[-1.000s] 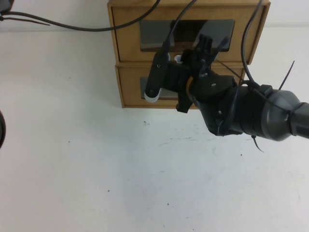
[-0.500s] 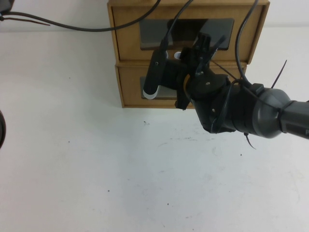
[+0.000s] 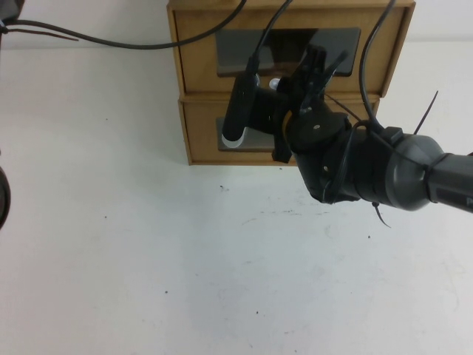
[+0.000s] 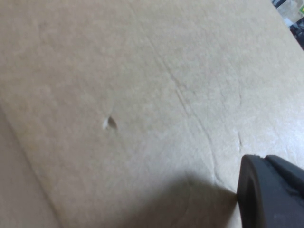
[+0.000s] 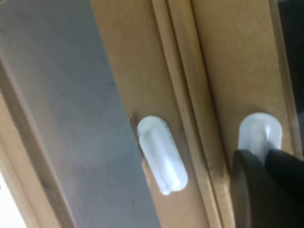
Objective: Open the shoe box
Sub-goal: 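Pull the top drawer of the cardboard box fully open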
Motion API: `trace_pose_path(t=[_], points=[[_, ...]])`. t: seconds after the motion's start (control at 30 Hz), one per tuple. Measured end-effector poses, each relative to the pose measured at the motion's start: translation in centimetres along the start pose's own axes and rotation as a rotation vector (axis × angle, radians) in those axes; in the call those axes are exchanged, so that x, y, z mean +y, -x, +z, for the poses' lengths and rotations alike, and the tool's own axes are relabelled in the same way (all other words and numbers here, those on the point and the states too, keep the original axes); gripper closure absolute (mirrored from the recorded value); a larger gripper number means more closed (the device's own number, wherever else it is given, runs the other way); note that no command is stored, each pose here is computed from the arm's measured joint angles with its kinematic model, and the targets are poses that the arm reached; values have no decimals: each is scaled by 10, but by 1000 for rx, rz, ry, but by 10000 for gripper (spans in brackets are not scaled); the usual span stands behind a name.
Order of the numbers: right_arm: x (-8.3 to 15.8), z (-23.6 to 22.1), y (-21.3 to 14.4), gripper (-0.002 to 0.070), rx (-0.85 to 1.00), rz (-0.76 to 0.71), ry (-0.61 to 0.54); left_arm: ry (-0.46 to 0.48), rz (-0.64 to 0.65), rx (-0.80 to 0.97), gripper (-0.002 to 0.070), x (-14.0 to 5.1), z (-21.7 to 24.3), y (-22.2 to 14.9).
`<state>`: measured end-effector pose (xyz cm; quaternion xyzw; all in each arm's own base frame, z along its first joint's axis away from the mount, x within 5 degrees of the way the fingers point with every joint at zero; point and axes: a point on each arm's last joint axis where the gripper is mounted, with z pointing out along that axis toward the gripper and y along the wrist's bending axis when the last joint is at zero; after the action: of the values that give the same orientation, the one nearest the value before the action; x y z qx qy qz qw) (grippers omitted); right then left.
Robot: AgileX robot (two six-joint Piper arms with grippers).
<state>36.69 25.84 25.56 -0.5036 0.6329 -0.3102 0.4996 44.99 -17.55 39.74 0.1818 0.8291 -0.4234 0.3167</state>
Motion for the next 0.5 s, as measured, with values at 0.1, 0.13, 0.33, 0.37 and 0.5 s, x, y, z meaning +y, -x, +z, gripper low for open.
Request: trace_pose_path(t=[0.1, 0.13, 0.33, 0.37, 0.5], points=[[0, 0, 0, 664, 1, -5, -2, 0, -2, 2, 680, 1, 1, 0], [0, 0, 0, 664, 0, -6, -3, -2, -2, 1, 680, 1, 1, 0], [1, 0, 0, 665, 9, -41, 0, -3, -3, 1, 680, 1, 1, 0], [2, -1, 1, 665, 14, -49, 2, -3, -3, 1, 680, 1, 1, 0], [4, -7, 0, 665, 18, -74, 11, -9, -6, 1, 680, 1, 2, 0]])
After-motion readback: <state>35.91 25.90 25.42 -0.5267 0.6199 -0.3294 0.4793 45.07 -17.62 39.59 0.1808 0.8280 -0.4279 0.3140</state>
